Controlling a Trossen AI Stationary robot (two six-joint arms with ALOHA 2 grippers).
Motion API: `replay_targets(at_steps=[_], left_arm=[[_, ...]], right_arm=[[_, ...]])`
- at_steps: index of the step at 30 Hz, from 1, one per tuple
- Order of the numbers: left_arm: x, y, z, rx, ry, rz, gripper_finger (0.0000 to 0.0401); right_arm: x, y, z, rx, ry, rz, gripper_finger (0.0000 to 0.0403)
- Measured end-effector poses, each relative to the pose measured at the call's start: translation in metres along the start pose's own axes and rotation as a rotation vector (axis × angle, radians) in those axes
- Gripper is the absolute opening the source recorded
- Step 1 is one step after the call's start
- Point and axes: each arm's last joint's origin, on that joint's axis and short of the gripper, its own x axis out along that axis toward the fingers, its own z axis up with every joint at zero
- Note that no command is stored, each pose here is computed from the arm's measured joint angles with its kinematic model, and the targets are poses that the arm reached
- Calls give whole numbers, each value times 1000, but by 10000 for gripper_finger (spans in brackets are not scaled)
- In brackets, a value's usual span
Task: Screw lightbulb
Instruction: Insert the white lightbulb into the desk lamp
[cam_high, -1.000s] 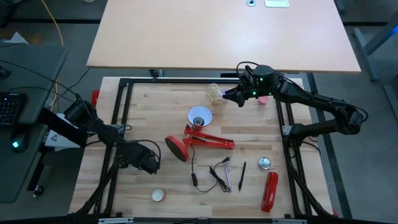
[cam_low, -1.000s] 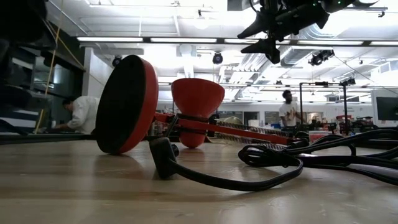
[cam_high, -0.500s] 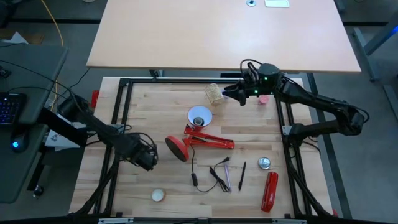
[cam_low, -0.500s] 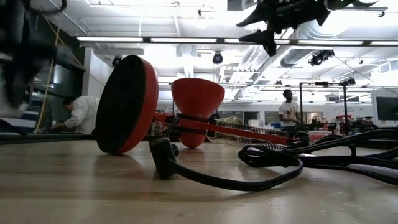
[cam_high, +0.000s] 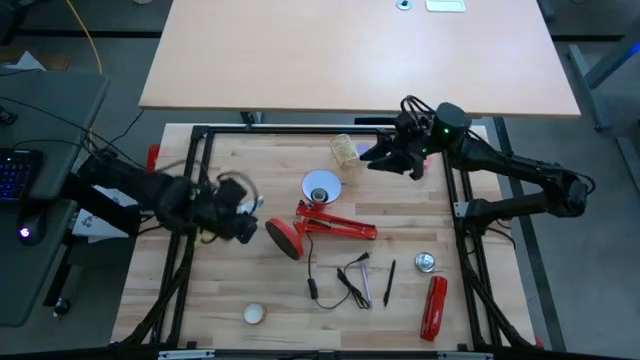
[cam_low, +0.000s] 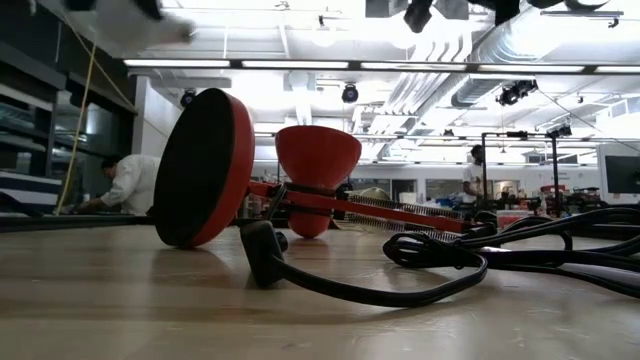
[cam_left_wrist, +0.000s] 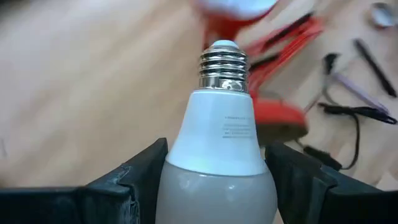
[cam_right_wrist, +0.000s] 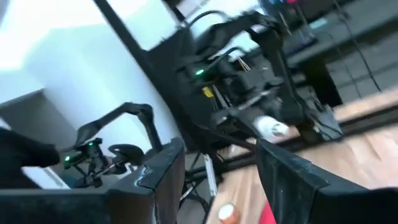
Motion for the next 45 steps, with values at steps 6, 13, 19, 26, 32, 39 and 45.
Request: replay_targets(at_steps=[6, 13, 19, 26, 32, 39, 45], left_arm=[[-5, 0, 61, 220, -265, -93, 230], [5, -9, 112, 457, -388, -168, 230], [30, -27, 138, 667, -323, -88, 230], [34, -42, 160, 826, -350, -43, 230], [44, -48, 164, 923, -342, 11, 230], [62, -54, 166, 989, -324, 91, 230], [70, -56, 170, 990, -333, 148, 230]], right_arm=[[18, 8, -9, -71, -69, -99, 189], [36, 4, -18, 36, -140, -201, 189], [47, 4, -24, 198, -201, -244, 189], [49, 3, -31, 247, -190, -320, 194], [49, -2, -34, 317, -216, -386, 211], [49, -3, -35, 369, -209, -395, 214], [50, -11, -45, 437, -159, -477, 214]])
